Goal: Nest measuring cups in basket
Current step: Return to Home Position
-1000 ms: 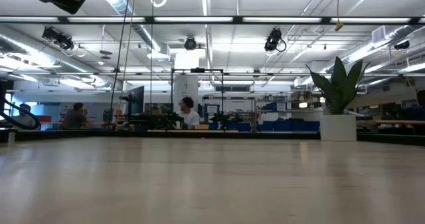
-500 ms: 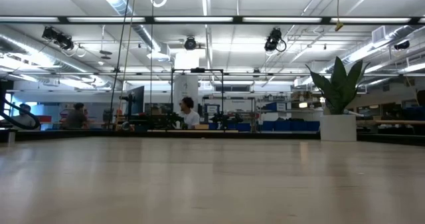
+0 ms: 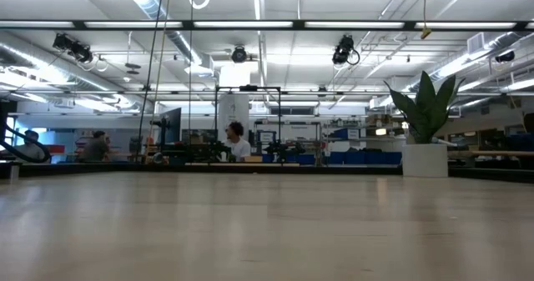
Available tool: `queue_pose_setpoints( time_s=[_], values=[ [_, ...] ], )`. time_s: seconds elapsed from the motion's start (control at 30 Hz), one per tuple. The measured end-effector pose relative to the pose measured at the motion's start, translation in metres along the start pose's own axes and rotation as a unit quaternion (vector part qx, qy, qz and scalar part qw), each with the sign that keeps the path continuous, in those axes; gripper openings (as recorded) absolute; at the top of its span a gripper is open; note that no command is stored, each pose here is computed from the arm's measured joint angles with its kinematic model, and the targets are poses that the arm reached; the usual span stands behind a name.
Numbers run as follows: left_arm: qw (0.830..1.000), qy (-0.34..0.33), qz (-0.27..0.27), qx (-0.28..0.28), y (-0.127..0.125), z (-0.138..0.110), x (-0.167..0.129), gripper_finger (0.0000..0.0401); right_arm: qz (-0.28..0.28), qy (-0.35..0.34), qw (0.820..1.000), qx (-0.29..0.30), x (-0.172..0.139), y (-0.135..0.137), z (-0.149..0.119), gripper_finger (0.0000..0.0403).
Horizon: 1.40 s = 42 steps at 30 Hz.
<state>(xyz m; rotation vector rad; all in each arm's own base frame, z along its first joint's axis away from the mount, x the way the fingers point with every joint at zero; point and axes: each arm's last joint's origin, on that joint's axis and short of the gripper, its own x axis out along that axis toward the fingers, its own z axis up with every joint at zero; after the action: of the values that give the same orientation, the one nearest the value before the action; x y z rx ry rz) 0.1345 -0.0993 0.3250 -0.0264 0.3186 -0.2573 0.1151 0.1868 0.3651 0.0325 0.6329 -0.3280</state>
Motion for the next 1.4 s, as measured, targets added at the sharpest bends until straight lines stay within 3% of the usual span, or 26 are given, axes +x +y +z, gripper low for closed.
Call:
queue_pose_setpoints(
  time_s=[0.3, 0.67, 0.87, 1.07, 1.4],
  values=[
    [1.000, -0.023, -0.005, -0.013, 0.010, 0.003, -0.023, 0.0007, 0.019, -0.037, 0.997, 0.059, 0.000, -0.069, -0.023, 0.0203],
    [0.999, -0.036, 0.000, -0.007, 0.036, -0.009, -0.076, 0.0007, 0.010, -0.138, 0.982, 0.127, 0.002, -0.137, -0.023, 0.0203],
    [0.997, -0.071, 0.009, -0.016, 0.051, -0.016, -0.103, 0.0007, -0.026, -0.151, 0.974, 0.164, 0.009, -0.161, -0.030, 0.0203],
    [0.992, -0.104, 0.073, 0.000, 0.062, -0.020, -0.118, 0.0007, -0.067, -0.164, 0.967, 0.185, 0.016, -0.179, -0.041, 0.0203],
    [0.987, -0.100, 0.124, 0.018, 0.067, -0.024, -0.122, 0.0007, -0.125, -0.203, 0.945, 0.223, 0.027, -0.199, -0.063, 0.0203]
  ],
)
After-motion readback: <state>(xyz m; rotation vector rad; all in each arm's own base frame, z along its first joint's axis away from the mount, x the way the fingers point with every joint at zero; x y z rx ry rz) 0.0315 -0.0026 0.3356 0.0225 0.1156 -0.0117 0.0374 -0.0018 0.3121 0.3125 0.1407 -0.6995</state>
